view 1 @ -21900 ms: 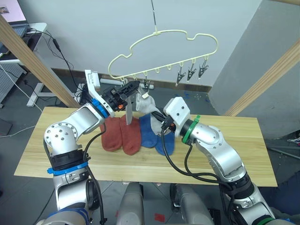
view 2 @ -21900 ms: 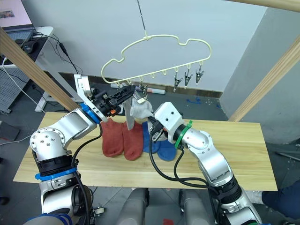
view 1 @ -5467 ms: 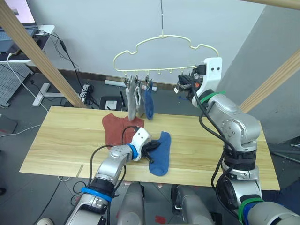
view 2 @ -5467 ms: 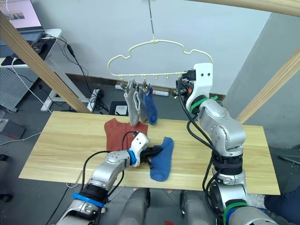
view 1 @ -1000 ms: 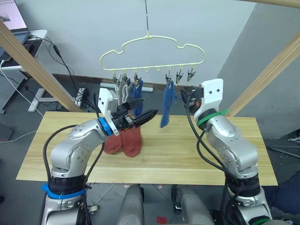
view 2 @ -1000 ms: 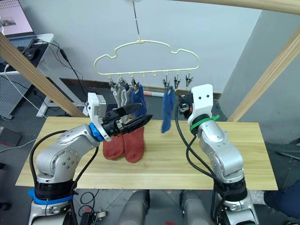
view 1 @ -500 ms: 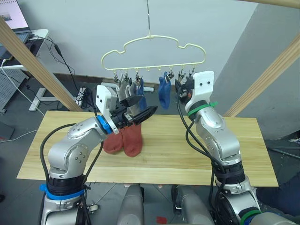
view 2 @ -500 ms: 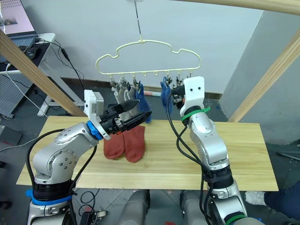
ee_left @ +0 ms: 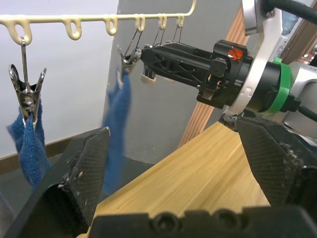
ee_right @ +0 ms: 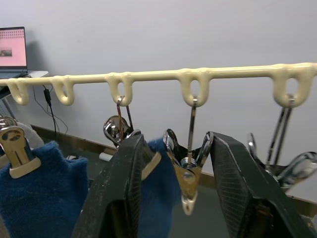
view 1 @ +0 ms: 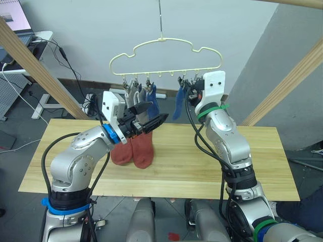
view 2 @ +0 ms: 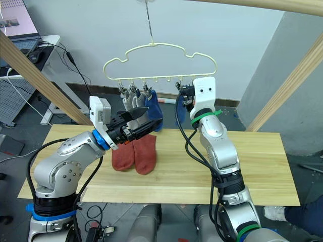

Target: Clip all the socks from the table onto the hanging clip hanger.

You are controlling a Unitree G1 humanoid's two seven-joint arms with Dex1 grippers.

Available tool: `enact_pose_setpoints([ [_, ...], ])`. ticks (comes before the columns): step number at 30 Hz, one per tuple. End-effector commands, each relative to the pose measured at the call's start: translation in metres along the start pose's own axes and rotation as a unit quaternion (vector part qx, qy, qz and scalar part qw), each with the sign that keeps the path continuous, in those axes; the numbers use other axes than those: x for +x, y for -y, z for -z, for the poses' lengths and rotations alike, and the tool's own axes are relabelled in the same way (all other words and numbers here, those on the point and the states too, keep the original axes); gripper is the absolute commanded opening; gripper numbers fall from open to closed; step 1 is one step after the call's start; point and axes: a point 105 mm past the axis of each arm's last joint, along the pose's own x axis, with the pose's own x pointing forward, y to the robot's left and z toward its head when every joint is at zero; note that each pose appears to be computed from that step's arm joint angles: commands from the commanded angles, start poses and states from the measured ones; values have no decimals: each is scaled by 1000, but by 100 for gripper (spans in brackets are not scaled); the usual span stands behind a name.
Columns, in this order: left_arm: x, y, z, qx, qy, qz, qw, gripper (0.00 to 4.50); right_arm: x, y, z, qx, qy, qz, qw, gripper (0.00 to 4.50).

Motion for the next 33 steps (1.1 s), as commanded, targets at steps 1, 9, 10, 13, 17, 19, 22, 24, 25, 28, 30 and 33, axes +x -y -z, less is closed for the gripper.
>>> enact_pose_setpoints([
  [1,-4,6,-14,24,21,5,999,450,3,-4,-20,8,37,-9,999,208],
  [9,-3,7,-16,26,25,3,999,450,6,-3,-21,16,39,-4,999,208],
  [10,-3,7,-16,25,26,4,999,450,6,-3,-21,16,39,-4,999,208],
  [13,-2,8,-16,24,28,7,999,450,6,-2,-20,22,36,0,999,208],
  [17,0,17,-22,15,45,27,998,450,6,0,-19,24,35,5,999,208],
  [19,0,18,-23,7,50,32,998,450,6,1,-18,25,33,7,999,208],
  [22,-1,18,-24,6,50,32,998,450,6,2,-18,26,32,8,999,208],
  [24,-1,18,-24,7,49,31,998,450,6,3,-18,26,32,8,999,168],
  [25,-1,18,-23,9,47,31,998,450,6,3,-18,27,32,8,999,148],
  [28,-1,17,-22,10,44,29,999,450,6,3,-18,28,33,7,999,51],
  [30,-1,17,-21,9,44,29,999,450,6,3,-18,28,34,6,999,17],
  [33,-2,17,-19,8,42,28,999,450,5,3,-18,29,34,7,999,1],
])
